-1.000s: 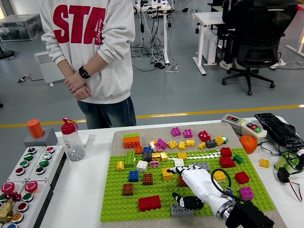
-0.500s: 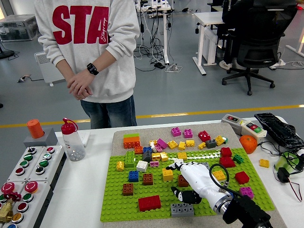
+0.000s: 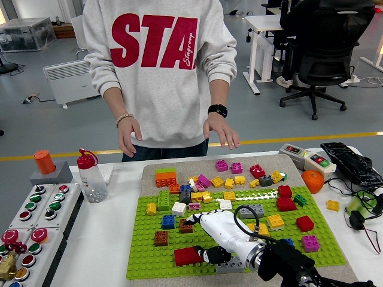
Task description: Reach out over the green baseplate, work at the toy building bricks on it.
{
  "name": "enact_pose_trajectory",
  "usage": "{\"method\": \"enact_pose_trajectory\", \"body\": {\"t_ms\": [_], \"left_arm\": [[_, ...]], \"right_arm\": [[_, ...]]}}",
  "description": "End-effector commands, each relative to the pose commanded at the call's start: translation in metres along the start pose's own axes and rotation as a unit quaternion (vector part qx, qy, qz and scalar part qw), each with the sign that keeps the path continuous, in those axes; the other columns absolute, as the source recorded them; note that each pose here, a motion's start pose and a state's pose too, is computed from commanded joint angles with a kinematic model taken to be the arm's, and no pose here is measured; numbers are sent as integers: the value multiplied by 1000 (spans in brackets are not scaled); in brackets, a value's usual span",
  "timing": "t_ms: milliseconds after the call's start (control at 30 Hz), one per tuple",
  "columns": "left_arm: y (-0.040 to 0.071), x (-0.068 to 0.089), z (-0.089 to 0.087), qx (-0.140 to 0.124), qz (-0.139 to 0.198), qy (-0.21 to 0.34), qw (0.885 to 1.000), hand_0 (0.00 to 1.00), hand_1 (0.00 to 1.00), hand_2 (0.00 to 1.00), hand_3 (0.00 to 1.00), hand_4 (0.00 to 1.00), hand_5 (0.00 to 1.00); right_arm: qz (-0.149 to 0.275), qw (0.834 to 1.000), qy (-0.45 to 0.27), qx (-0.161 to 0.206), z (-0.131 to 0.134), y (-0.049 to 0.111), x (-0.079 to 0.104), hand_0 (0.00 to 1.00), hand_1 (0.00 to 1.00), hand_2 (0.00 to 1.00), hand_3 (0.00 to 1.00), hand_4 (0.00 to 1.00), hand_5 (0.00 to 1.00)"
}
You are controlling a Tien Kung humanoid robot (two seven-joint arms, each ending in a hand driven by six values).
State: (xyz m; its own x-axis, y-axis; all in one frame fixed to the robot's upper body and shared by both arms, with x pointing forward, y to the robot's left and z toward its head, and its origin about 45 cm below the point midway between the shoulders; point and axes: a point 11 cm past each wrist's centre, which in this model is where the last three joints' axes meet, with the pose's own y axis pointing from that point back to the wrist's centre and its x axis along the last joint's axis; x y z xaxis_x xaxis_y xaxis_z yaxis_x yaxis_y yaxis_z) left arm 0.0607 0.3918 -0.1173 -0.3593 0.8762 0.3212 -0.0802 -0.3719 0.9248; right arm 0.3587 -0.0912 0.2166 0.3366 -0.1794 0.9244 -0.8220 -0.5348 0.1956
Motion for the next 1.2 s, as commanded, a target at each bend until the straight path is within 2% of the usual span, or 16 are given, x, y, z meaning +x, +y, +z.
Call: {"method": "enact_pose_trajectory", "body": {"t_ms": [300, 1000, 1033, 1167, 1200], "left_arm": [[0, -1, 2, -2, 0, 0, 1000, 660, 690, 714, 574, 328, 998], [0, -1, 3, -1, 0, 0, 1000, 659, 690, 714, 575, 331, 998], [0, -1, 3, -1, 0, 0, 1000, 659, 689, 713, 575, 331, 998], [0, -1, 3, -2, 0, -1, 1000, 659, 689, 713, 575, 331, 998], [0, -1, 3, -2, 0, 0, 1000, 661, 689, 714, 576, 332, 998]], "right_arm": [[-29, 999, 18, -2, -8, -10, -12, 814, 758, 764, 780, 671, 142], [-47, 998, 34, -11, -13, -20, -27, 809, 755, 760, 778, 682, 170], [-47, 998, 36, -13, -12, -20, -27, 765, 741, 746, 756, 696, 186], [-46, 998, 37, -18, -9, -22, -28, 765, 741, 746, 756, 696, 186], [-45, 998, 37, -19, -8, -22, -29, 715, 708, 698, 722, 698, 199]]}}
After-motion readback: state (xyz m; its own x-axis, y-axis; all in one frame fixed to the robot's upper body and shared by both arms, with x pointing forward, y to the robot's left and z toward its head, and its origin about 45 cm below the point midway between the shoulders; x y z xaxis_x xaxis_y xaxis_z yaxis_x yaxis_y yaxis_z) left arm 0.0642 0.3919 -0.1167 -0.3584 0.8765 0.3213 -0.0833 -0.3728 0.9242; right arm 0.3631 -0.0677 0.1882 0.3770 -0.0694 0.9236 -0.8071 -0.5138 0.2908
